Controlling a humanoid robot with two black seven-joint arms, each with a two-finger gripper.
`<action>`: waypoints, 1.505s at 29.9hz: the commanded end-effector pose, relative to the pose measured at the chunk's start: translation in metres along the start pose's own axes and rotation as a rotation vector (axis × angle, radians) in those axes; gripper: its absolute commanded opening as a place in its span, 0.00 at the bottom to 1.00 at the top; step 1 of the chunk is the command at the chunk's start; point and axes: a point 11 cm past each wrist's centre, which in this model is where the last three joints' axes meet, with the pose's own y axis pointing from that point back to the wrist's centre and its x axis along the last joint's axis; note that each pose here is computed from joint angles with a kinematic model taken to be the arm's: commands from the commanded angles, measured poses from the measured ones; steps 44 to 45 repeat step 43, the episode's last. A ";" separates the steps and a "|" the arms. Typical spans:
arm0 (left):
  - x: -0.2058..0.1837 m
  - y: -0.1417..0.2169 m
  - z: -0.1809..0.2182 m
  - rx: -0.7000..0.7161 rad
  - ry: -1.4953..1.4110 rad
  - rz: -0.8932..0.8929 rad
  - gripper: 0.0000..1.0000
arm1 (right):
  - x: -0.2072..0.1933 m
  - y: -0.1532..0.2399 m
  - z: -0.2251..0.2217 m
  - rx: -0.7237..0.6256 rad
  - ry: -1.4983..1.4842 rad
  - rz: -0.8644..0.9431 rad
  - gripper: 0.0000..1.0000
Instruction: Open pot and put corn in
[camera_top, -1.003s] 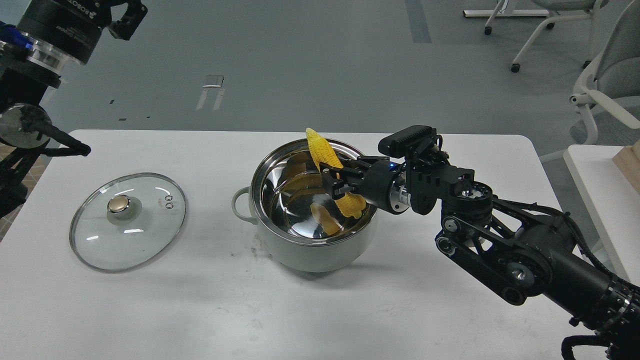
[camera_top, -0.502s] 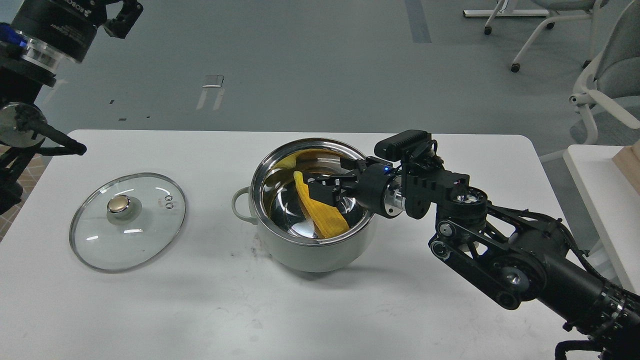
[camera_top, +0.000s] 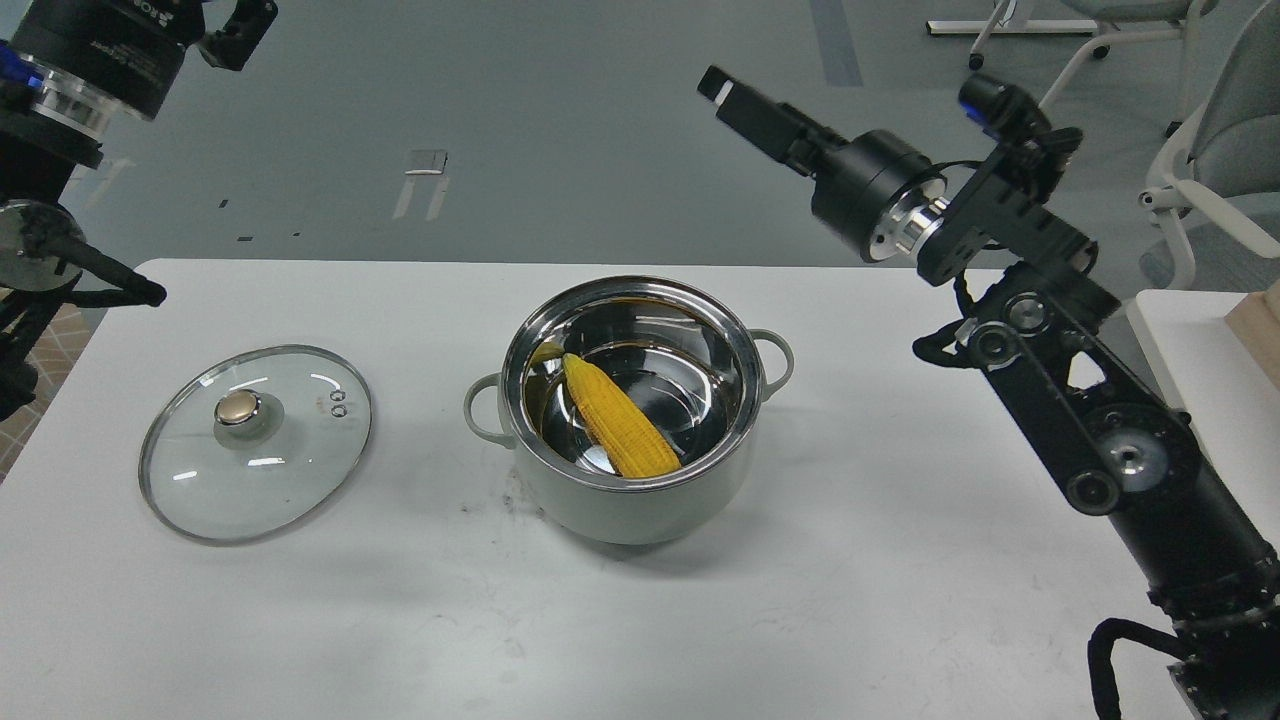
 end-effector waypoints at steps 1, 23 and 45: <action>0.001 -0.002 0.003 -0.001 -0.006 0.002 0.98 | 0.040 -0.001 -0.010 0.079 -0.219 0.082 1.00; 0.024 -0.013 -0.042 0.027 0.063 0.142 0.98 | 0.163 0.038 0.081 0.125 -0.945 0.310 0.99; 0.013 -0.042 -0.064 0.100 0.086 0.147 0.98 | 0.144 0.046 0.099 0.118 -0.977 0.251 1.00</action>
